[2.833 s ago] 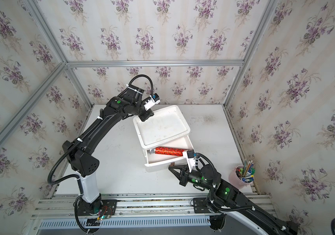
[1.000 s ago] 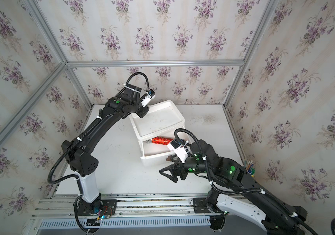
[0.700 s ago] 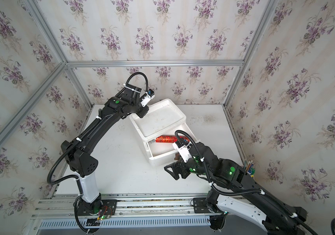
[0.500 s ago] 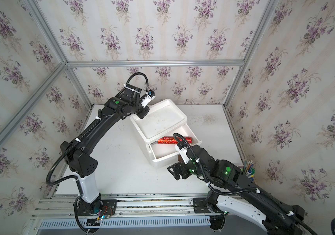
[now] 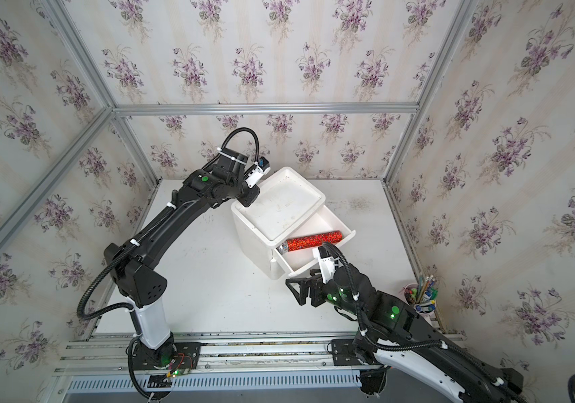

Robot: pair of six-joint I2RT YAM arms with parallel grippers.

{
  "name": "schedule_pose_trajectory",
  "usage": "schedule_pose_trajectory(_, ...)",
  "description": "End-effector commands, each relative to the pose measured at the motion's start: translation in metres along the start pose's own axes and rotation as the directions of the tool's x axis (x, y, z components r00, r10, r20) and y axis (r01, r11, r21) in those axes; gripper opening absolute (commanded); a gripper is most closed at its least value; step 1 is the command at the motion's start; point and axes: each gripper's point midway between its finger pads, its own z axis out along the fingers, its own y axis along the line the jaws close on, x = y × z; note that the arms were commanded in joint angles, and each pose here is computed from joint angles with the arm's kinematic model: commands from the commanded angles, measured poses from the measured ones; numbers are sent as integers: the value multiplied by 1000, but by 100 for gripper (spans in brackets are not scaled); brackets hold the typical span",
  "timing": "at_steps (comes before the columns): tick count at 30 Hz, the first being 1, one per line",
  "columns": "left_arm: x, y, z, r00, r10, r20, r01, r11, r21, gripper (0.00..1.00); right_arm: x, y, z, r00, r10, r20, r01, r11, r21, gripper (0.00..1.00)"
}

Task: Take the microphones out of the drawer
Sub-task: Open the drawer in the storage box, then pick up the microphone from the drawer.

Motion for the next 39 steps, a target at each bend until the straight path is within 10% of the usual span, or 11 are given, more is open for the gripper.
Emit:
schedule_pose_trajectory(1,31,-13,-12,993,-1,-122,9,998,61,28,-39,33,-13,990,-19,139,36,992,-122,100)
schedule_pose_trajectory(10,21,-16,-32,997,-42,-70,48,995,83,73,-100,76,-17,967,-250,54,252,967,-26,100)
schedule_pose_trajectory(12,22,-13,-36,996,-62,-69,67,996,65,99,-111,72,-6,956,-294,-3,294,955,35,100)
schedule_pose_trajectory(24,37,17,-77,967,-252,-31,253,967,24,99,-160,6,24,867,-432,-249,470,875,115,100)
schedule_pose_trajectory(39,63,12,-83,951,-306,-50,309,950,44,99,-113,-53,39,618,-651,-442,743,667,57,100)
